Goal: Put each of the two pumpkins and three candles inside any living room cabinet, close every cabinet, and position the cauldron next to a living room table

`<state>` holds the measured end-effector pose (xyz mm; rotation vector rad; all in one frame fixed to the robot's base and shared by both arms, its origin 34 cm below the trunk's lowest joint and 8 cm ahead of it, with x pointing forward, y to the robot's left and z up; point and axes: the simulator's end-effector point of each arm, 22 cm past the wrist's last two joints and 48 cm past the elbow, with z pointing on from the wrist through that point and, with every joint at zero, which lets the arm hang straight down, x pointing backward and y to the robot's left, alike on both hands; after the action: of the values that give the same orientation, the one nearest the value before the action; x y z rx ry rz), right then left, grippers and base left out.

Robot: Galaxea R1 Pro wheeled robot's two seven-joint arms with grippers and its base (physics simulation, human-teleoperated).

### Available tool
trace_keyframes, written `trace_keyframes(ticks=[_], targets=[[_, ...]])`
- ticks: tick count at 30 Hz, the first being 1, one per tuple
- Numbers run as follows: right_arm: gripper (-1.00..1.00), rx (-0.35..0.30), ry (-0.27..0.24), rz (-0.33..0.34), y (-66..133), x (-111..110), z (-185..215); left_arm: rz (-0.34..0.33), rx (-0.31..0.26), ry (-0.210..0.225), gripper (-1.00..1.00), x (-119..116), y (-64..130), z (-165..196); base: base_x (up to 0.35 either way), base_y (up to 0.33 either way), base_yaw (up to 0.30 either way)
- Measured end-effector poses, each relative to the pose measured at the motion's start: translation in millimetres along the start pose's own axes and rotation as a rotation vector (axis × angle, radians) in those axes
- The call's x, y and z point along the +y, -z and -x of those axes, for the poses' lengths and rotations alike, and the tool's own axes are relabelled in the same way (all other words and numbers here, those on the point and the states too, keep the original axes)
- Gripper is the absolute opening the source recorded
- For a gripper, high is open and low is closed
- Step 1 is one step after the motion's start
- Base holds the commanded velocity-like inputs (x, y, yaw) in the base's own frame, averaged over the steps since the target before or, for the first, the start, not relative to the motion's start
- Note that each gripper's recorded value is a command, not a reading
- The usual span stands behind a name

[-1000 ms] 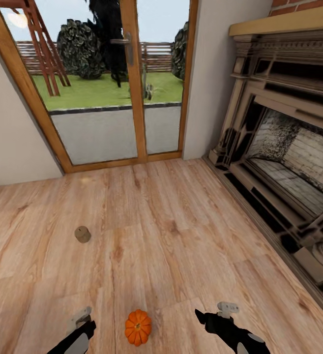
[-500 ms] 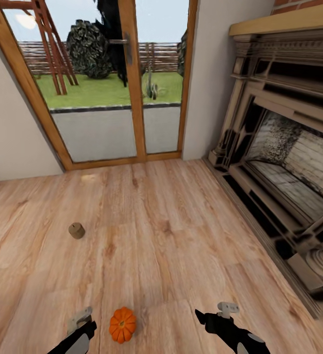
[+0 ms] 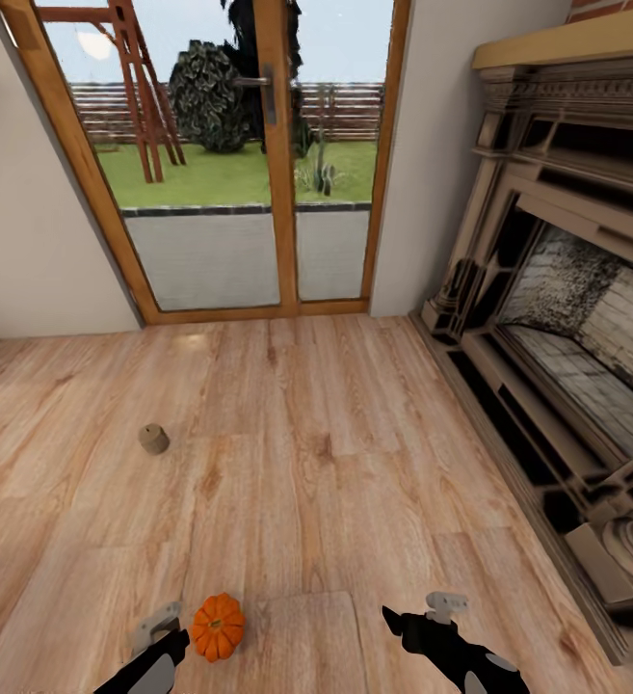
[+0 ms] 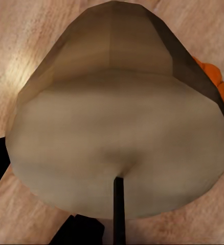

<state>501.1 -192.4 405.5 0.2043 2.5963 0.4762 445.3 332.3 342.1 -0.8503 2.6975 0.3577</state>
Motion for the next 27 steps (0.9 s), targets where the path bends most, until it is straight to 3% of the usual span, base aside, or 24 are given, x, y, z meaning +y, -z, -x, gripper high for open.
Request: trace_keyframes(ticks=[13, 27], targets=[[1.00, 0.000, 0.000, 0.000, 0.0, 0.0, 0.1, 0.001, 0.000, 0.000, -1.00, 0.2, 0.1, 0.0, 0.013, -0.271, 0.201], [1.00, -0.001, 0.001, 0.001, 0.2, 0.7, 0.5, 0.001, 0.000, 0.001, -1.00, 0.6, 0.1, 0.2, 0.150, -0.232, 0.104]])
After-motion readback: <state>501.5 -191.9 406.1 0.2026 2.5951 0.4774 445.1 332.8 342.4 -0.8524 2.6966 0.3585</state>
